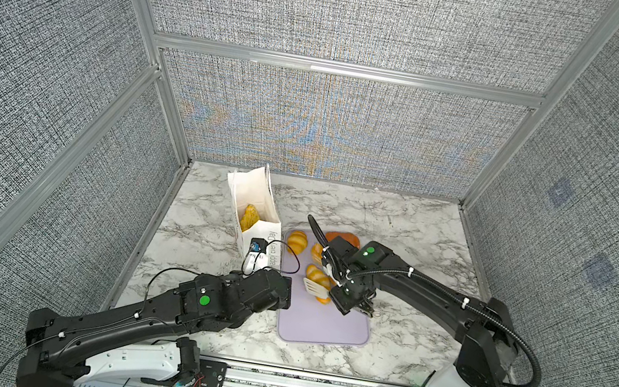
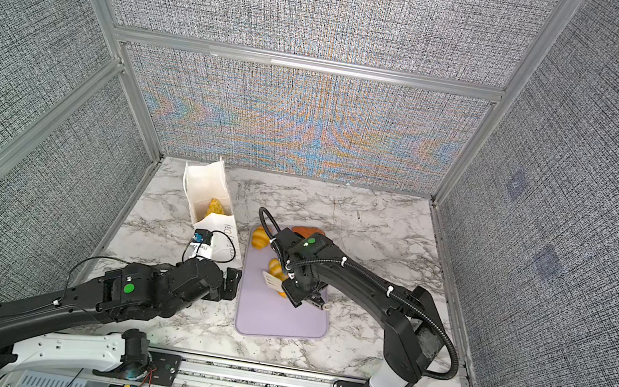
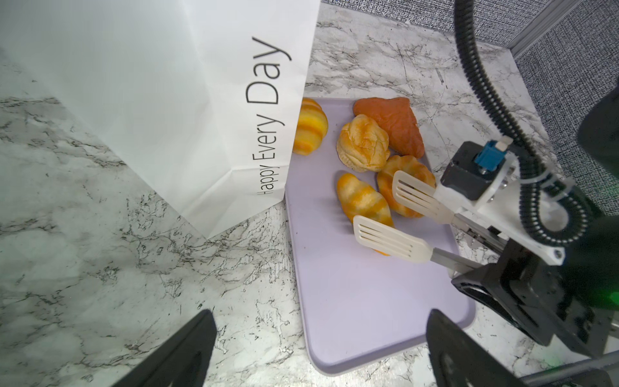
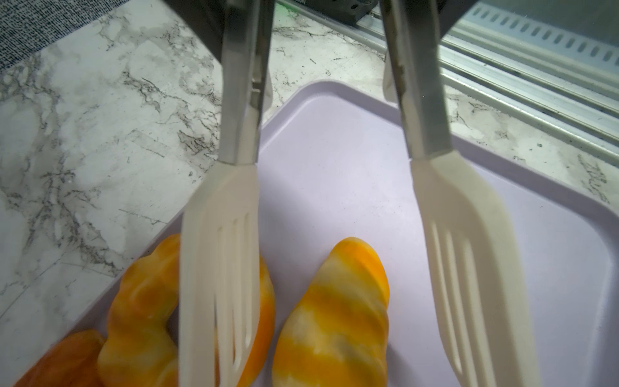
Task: Place the fake bread into the paper bag
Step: 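Close the tongs on the striped croissant nearest the robot with the right gripper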
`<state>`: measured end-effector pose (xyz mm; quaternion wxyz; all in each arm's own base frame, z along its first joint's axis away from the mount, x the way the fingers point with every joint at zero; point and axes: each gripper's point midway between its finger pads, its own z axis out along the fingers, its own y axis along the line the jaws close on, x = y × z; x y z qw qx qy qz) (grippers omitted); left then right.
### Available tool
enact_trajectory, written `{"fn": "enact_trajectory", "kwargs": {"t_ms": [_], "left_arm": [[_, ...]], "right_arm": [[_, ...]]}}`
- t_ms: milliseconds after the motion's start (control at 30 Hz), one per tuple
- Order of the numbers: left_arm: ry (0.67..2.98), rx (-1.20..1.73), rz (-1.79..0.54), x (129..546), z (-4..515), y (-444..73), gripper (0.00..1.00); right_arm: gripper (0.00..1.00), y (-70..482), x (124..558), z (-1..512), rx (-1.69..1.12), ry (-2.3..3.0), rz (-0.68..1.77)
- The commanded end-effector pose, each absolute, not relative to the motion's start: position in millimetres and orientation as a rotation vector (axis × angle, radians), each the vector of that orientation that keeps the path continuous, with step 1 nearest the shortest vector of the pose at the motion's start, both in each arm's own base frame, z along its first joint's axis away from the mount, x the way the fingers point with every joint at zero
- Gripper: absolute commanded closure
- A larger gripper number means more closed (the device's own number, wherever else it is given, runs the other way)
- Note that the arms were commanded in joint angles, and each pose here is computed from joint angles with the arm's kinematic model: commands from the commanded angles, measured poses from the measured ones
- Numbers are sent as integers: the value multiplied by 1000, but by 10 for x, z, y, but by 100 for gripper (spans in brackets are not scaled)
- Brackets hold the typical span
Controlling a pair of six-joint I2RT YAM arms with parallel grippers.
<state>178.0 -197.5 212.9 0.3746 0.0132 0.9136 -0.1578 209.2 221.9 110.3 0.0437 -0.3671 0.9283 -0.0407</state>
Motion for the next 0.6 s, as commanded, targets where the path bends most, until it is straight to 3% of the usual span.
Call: {"fn": "enact_trajectory", "kwargs": {"t_ms": [0,567], "left_arm": [[2333,46,-430,1781,2142,-2027,1],[2343,42,-433,1761,2127,-2013,1]], "right_arm": [[38,2200,2026,1077,-1082,2868,-136],[43,2334,2155,906,-1130,2868,-221]]}}
